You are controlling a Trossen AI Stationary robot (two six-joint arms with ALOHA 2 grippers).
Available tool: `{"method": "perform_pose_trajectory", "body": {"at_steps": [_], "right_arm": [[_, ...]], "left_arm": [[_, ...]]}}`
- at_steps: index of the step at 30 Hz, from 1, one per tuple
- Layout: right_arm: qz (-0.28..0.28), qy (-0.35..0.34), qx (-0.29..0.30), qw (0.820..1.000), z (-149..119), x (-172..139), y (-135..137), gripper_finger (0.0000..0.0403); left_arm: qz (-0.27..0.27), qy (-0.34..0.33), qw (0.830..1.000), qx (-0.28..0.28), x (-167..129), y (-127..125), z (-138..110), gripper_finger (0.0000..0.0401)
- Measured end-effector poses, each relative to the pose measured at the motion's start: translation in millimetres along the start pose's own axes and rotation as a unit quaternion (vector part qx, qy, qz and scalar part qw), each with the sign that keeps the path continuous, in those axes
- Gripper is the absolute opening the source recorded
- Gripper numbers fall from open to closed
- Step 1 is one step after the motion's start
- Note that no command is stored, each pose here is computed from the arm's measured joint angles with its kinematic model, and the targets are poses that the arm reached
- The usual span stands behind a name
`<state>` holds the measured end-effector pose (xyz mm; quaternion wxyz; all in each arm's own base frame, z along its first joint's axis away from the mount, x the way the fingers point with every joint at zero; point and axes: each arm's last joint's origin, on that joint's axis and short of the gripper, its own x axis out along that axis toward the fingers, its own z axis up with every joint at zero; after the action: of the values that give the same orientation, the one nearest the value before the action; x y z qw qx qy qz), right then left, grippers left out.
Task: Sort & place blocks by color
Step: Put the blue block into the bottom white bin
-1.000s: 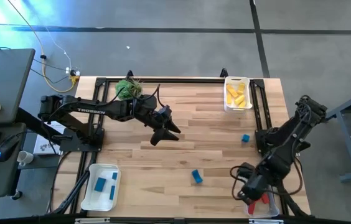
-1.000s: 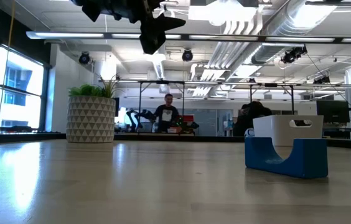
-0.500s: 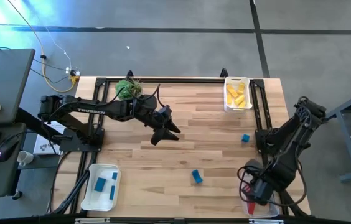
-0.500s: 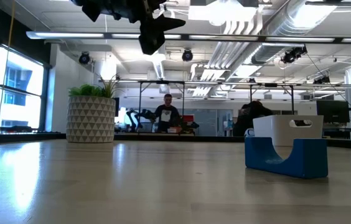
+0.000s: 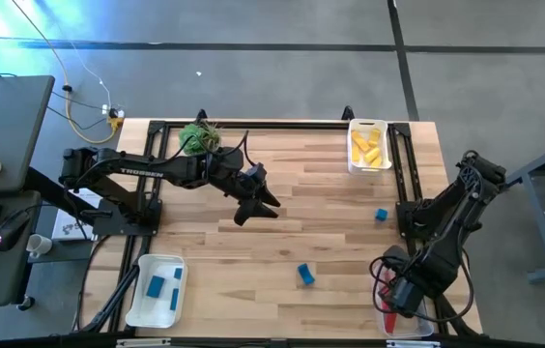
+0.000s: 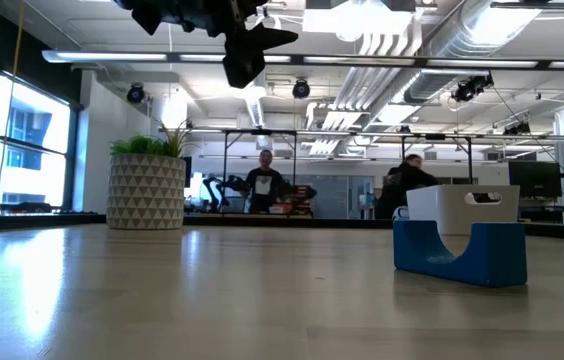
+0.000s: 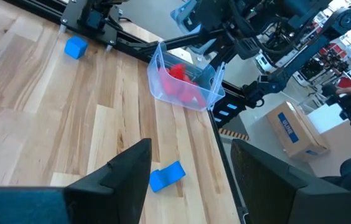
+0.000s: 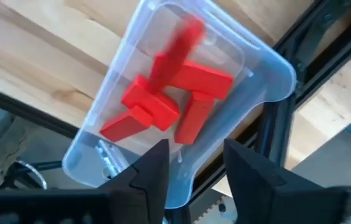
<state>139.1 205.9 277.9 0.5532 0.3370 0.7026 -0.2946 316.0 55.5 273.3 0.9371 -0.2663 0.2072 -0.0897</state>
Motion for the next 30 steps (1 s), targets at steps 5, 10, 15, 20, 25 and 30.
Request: {"method": "perform_pose_trajectory", "body": {"at_steps": [5, 10, 15, 20, 25, 30], "right_arm": [[-0.011, -0.012, 0.003, 1.0, 1, 0, -2, 0.0153], [-0.007, -0.061, 0.031, 0.998, 6, -1, -4, 0.016], [0.019, -0.133, 0.075, 0.988, 10, -1, -3, 0.0161], [0.035, -0.191, 0.106, 0.975, 18, -4, -4, 0.0161], [0.028, -0.22, 0.113, 0.969, 32, -7, -3, 0.0161], [0.038, -0.241, 0.097, 0.965, 50, -12, 4, 0.0161]], "left_arm": [[0.0, 0.0, 1.0, 0.0, 0, 0, 0, 0.0209], [0.0, 0.0, 1.0, 0.0, 0, 0, 0, 0.0209], [0.0, 0.0, 1.0, 0.0, 0, 0, 0, 0.0209], [0.002, -0.001, 1.0, -0.002, 0, 0, 0, 0.0209], [0.029, -0.007, 1.0, -0.005, 0, 2, 0, 0.0209], [0.068, 0.029, 0.997, -0.027, -4, 5, -9, 0.0209]]}}
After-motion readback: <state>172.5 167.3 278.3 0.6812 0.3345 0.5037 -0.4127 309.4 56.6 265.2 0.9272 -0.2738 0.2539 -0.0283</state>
